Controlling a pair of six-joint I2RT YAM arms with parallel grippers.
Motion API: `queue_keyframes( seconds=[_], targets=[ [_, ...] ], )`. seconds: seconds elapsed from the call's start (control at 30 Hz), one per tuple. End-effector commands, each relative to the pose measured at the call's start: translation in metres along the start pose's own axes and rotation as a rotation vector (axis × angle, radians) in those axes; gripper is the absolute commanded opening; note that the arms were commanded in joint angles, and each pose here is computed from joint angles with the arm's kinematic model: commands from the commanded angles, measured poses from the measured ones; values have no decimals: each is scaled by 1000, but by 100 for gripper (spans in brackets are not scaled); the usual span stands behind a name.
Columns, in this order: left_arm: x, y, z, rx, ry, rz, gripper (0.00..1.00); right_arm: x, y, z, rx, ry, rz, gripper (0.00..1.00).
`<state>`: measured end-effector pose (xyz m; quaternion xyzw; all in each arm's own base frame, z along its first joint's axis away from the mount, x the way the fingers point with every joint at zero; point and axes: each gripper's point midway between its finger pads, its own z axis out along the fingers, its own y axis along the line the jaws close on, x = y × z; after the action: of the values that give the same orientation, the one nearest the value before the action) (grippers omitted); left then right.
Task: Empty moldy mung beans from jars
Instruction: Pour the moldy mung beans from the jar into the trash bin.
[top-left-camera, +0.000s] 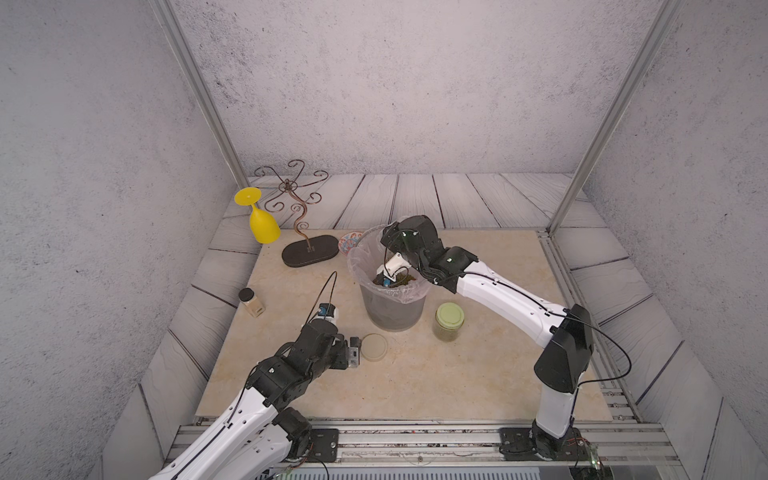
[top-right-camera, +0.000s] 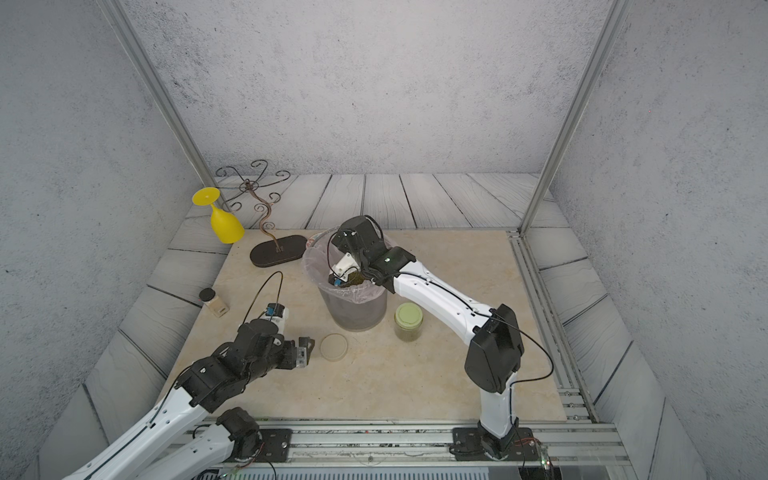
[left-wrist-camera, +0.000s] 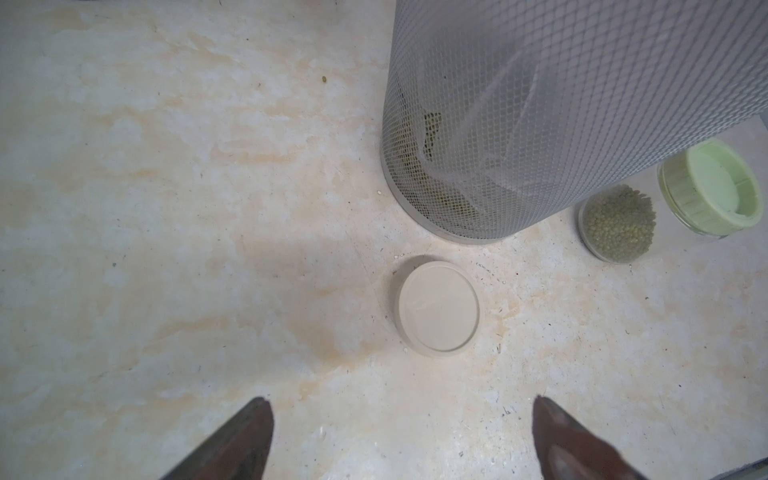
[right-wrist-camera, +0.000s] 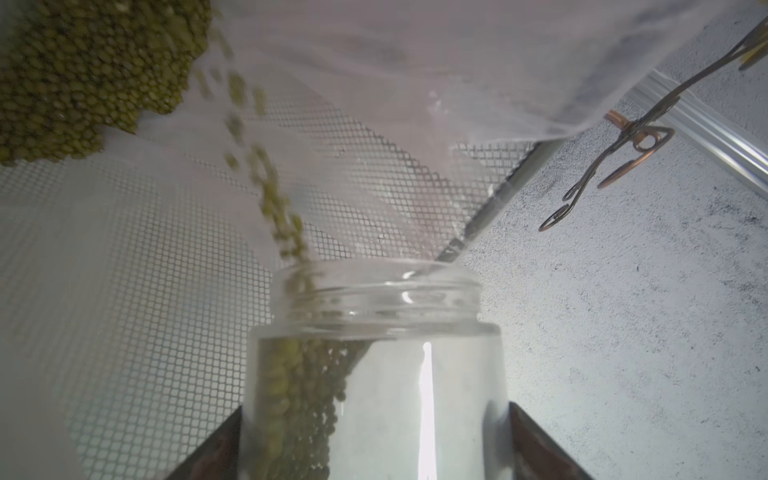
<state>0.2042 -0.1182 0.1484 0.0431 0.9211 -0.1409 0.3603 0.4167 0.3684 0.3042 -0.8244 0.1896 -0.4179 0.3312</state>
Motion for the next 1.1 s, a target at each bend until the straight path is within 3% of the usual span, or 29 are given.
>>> queue_keyframes(
  seconds=[0.0,0.3,0.77,1.07],
  targets=[
    [-1,2,1,-4,-13,9,98,14,-23,-12,90,26,-24,57],
    [-1,2,2,-1,-19,12,98,19,-23,-27,76,19,-105,57],
    [-2,3,3,-2,-30,20,98,55,-66,-75,147,34,-154,56],
    [-1,3,7,-10,-19,28,98,24,-30,-48,37,-34,-222,57]
  ],
)
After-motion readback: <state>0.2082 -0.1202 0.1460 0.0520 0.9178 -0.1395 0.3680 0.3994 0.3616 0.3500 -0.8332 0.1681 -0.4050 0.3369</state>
